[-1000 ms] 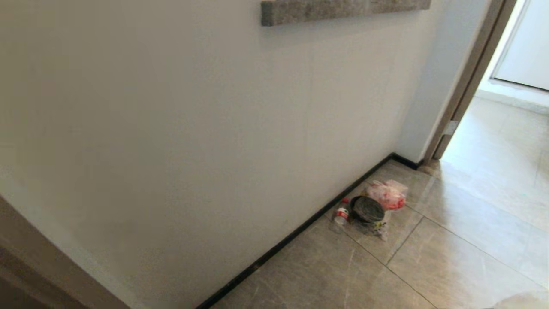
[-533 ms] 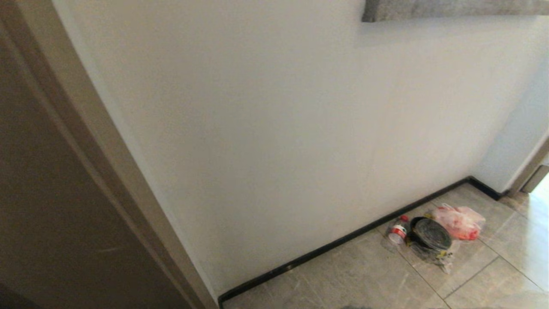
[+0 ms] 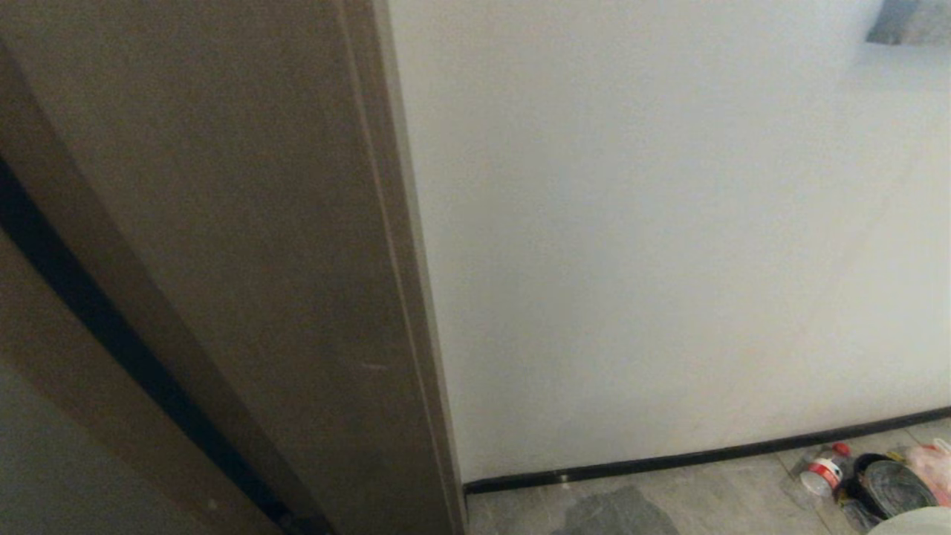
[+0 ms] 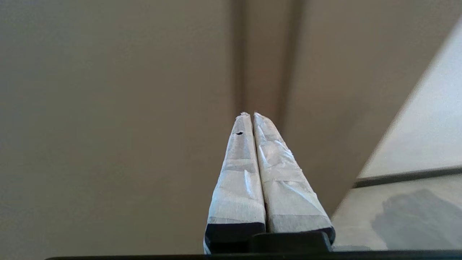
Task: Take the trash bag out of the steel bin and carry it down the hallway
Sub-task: Put the trash bag at the door
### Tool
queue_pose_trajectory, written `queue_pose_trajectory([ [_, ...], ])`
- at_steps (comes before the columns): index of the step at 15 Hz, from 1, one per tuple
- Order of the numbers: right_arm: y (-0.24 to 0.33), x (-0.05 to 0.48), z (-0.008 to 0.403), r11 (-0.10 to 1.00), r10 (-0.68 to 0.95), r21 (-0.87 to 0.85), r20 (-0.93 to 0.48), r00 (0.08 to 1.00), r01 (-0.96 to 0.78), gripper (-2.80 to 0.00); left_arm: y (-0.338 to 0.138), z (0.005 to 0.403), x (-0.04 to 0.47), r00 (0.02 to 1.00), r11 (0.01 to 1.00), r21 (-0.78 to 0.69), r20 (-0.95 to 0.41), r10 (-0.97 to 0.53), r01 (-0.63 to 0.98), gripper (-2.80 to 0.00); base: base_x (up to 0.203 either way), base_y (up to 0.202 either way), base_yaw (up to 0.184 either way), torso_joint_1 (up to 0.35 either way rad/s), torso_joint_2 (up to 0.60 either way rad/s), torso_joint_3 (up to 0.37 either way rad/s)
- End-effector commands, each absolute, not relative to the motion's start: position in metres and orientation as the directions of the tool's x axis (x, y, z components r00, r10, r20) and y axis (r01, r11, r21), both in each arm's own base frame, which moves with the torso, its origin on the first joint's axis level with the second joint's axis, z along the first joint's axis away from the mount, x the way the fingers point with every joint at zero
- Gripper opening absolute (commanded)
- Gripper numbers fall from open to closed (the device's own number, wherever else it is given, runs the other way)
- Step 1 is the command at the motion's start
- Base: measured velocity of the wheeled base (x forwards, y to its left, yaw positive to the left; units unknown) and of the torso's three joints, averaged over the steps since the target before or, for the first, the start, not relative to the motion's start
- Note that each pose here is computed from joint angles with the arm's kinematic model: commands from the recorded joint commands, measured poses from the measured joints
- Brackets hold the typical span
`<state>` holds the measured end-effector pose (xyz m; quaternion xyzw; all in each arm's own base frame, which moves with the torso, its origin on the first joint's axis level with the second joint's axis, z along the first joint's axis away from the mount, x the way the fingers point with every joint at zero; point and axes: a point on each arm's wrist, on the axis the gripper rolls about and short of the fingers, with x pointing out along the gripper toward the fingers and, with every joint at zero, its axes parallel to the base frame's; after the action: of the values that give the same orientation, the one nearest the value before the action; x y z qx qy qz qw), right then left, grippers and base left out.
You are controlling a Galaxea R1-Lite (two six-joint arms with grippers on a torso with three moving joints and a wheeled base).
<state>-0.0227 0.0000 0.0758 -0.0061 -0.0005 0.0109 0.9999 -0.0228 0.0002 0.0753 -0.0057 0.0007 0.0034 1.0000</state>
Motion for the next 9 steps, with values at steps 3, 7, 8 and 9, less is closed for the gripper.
queue_pose_trajectory([
  [3, 0.0001, -0.0226, 0.0752, 1.0, 0.025, -0.014, -0.002, 1.0, -0.025, -2.8, 0.0002, 0.0749, -0.0228, 1.0, 1.0, -0.011, -0.002, 0.008, -0.008, -2.8, 0.0, -0.007, 0.164, 0.001, 0.0, 0.002],
  [7, 0.0, -0.0226, 0.0757, 1.0, 0.023, -0.015, 0.003, 1.0, -0.023, -2.8, 0.0002, 0.0749, -0.0227, 1.0, 1.0, -0.01, -0.003, 0.006, -0.006, -2.8, 0.001, -0.002, 0.048, 0.001, 0.0, 0.001],
  [8, 0.0, -0.0226, 0.0756, 1.0, 0.023, -0.01, 0.002, 1.0, -0.023, -2.8, 0.0002, 0.0749, -0.0227, 1.0, 1.0, -0.011, -0.003, 0.006, -0.006, -2.8, 0.0, 0.0, 0.0, 0.0, 0.0, 0.0],
  [9, 0.0, -0.0226, 0.0756, 1.0, 0.023, -0.01, 0.002, 1.0, -0.023, -2.8, 0.0002, 0.0749, -0.0227, 1.0, 1.0, -0.011, -0.003, 0.008, -0.008, -2.8, 0.0, 0.0, 0.0, 0.0, 0.0, 0.0],
])
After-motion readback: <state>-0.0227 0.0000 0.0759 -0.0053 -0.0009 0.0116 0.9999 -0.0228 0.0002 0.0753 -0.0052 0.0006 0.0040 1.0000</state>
